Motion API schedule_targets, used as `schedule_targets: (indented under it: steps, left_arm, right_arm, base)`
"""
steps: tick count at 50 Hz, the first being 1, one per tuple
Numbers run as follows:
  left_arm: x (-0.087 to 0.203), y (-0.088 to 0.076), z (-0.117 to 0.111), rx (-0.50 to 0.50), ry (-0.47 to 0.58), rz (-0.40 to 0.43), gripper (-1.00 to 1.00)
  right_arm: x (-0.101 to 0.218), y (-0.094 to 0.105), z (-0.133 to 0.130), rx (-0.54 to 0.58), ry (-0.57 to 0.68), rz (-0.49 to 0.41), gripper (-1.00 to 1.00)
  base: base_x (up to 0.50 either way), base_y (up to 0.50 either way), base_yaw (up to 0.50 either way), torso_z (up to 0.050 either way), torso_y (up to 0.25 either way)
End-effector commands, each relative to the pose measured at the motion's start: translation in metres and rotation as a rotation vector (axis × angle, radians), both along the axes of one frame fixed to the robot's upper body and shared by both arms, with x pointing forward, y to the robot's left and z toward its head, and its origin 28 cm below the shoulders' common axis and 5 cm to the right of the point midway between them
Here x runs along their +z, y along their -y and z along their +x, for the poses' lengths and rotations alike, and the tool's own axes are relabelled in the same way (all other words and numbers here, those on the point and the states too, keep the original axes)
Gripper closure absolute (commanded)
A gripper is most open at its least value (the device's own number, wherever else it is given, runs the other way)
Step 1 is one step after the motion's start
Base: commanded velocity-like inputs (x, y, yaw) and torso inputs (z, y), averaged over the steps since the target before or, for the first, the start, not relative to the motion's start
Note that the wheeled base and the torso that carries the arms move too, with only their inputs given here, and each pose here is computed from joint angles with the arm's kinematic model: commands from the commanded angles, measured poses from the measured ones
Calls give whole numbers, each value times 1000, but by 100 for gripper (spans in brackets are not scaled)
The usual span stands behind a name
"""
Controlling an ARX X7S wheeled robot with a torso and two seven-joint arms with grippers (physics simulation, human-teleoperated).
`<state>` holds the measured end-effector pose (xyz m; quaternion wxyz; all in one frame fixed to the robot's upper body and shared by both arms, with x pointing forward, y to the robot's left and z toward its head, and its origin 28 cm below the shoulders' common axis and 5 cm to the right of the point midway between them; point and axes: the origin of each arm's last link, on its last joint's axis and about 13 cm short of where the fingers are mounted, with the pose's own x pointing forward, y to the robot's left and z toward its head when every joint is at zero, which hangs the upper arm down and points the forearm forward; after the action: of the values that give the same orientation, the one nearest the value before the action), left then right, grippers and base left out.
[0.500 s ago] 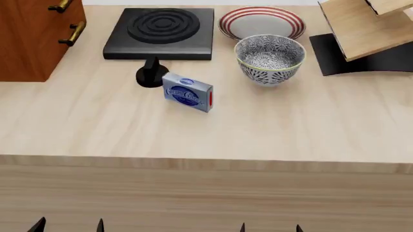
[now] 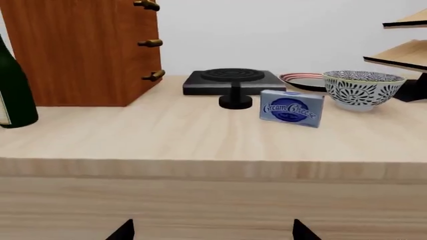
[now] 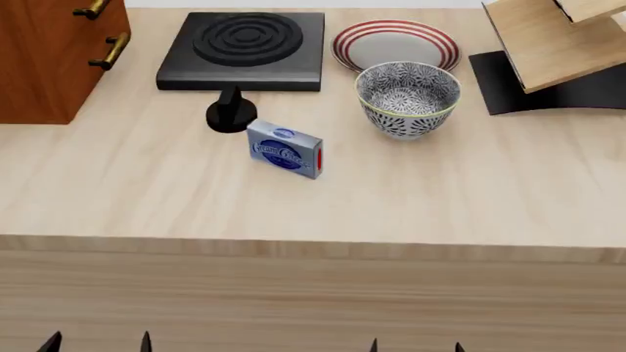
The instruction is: Pick up the cream cheese and put it in the bowl.
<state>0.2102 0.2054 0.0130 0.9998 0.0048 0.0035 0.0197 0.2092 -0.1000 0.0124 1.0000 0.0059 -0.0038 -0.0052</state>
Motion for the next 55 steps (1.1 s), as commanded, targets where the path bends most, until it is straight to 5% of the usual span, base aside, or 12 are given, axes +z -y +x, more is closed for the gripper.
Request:
schedule_targets:
  steps: [1,43,55]
  left_arm:
    - [1,0,-1,-8,0,3,-100]
    - [16,-5,-3,33,26,8,-100]
    - [15,-5,-4,31,33,17,-100]
  right_arm:
    - [1,0,0,4,-9,1,-100]
    - [12,3,-2,-15,14,5,-100]
    - [12,3,-3,-7,18,8,-100]
  base:
    - [0,0,0,0,0]
    - [0,0,0,45,0]
    - [50,499,0,8,0]
